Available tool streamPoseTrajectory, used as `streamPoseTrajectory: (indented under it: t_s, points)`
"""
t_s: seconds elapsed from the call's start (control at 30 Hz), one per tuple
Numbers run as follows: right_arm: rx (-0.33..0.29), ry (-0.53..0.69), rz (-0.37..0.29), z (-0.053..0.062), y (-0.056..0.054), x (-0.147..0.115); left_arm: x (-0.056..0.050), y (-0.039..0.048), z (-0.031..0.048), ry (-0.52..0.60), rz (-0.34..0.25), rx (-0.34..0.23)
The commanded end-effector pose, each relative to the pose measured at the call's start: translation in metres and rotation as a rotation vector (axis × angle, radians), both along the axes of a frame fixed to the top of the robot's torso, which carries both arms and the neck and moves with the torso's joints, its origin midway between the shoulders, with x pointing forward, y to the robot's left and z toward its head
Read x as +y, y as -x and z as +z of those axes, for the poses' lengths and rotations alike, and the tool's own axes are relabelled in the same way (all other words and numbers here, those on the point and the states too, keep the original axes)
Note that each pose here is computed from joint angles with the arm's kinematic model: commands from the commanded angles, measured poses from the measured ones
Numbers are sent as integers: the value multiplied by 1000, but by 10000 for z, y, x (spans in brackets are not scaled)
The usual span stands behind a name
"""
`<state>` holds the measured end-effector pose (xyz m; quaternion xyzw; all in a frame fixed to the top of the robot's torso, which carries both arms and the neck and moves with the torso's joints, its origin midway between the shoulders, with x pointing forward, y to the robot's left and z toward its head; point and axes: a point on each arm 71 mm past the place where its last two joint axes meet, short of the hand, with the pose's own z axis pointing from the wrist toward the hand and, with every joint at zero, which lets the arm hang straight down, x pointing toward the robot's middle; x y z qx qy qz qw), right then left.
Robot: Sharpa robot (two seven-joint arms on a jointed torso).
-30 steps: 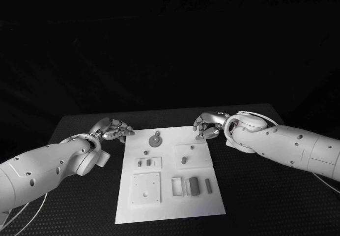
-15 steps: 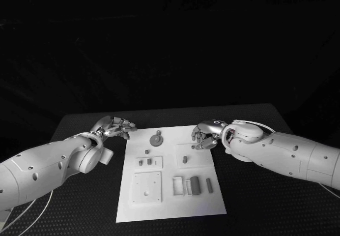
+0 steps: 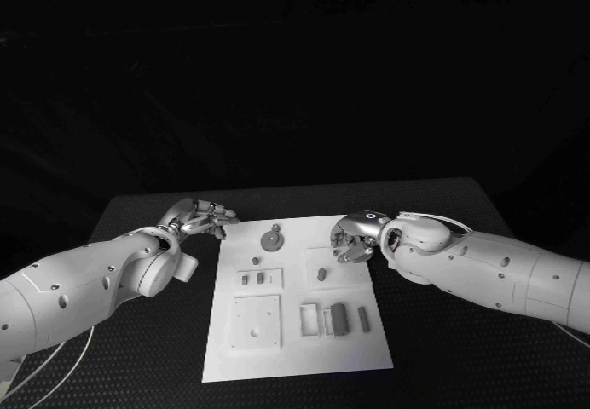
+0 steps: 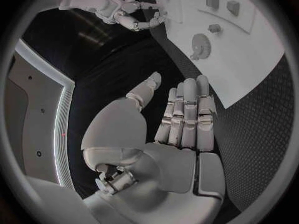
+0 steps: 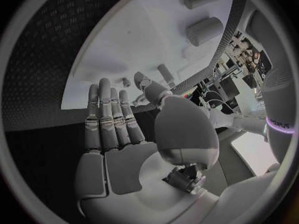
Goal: Assemble the parts on the task board
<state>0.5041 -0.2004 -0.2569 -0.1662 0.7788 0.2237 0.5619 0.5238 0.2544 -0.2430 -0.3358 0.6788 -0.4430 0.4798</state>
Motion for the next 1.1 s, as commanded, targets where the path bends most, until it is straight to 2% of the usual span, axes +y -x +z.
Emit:
streamPoseTrajectory:
  t_s: [0.03,0.2,1.1]
  points:
    - [-27,26,12,-30,20,34,-38,-1,14,19,-19,-3]
    - [-65,47,9,-51,14,33,-40,-1,11,19,-21,1]
    - [-71,60,31,-124,53,107,-37,-3,2,16,-20,11]
